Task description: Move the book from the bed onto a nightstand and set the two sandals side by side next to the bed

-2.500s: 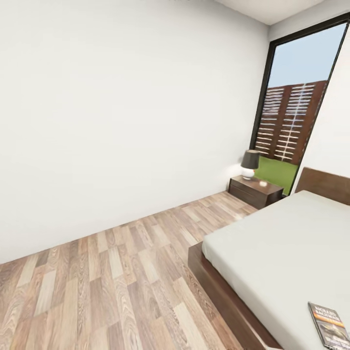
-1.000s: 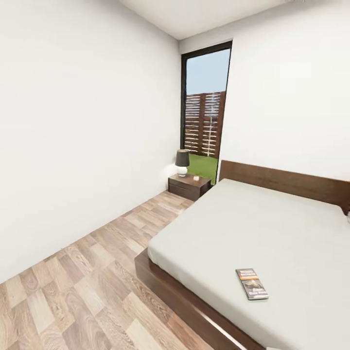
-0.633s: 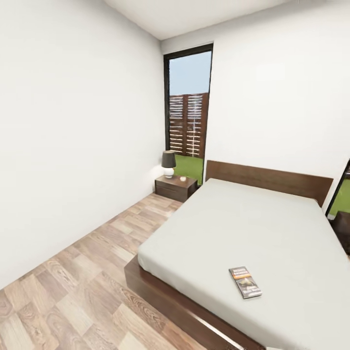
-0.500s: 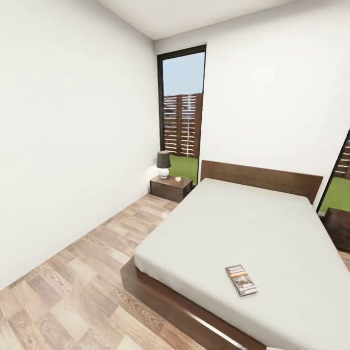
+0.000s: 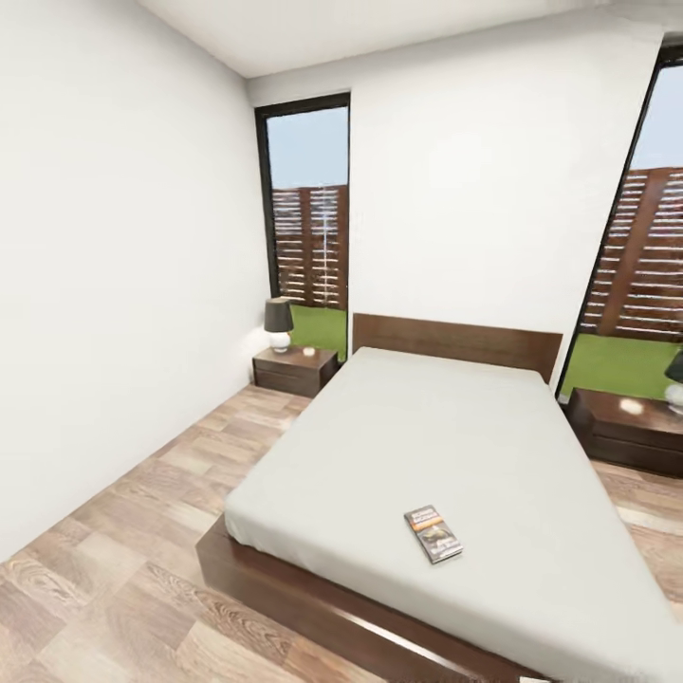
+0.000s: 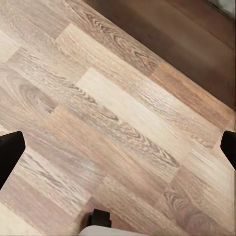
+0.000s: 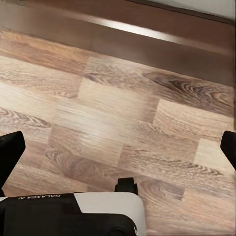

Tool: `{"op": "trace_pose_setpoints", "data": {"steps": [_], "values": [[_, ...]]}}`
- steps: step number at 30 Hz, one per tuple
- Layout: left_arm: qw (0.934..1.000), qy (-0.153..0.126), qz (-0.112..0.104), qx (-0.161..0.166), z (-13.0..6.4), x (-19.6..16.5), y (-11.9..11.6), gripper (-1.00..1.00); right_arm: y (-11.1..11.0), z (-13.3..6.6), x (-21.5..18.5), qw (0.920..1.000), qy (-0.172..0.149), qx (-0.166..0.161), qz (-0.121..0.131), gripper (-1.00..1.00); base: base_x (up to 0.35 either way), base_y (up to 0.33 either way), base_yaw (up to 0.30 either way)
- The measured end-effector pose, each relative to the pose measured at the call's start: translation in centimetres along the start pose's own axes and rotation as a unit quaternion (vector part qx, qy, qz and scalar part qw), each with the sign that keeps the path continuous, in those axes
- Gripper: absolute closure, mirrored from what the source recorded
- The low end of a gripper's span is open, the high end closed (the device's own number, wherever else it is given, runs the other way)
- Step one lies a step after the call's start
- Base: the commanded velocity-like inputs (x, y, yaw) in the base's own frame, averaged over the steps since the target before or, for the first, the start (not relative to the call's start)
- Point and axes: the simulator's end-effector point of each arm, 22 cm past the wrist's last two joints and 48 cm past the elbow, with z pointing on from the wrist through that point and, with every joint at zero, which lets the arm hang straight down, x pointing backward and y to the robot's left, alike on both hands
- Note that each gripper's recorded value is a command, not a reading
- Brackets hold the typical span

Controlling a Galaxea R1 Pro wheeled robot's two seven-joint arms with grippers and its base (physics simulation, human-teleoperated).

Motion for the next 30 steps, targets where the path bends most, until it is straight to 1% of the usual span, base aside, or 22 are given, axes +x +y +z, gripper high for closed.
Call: {"op": "trace_pose_setpoints", "data": {"steps": [30], "values": [[1.0,-0.001,0.0,0.0,-0.03,-0.13,-0.03,-1.0,0.04,-0.05,-0.13,1.0,-0.002,0.0,0.0,-1.0,0.0,0.0,-0.297]]}}
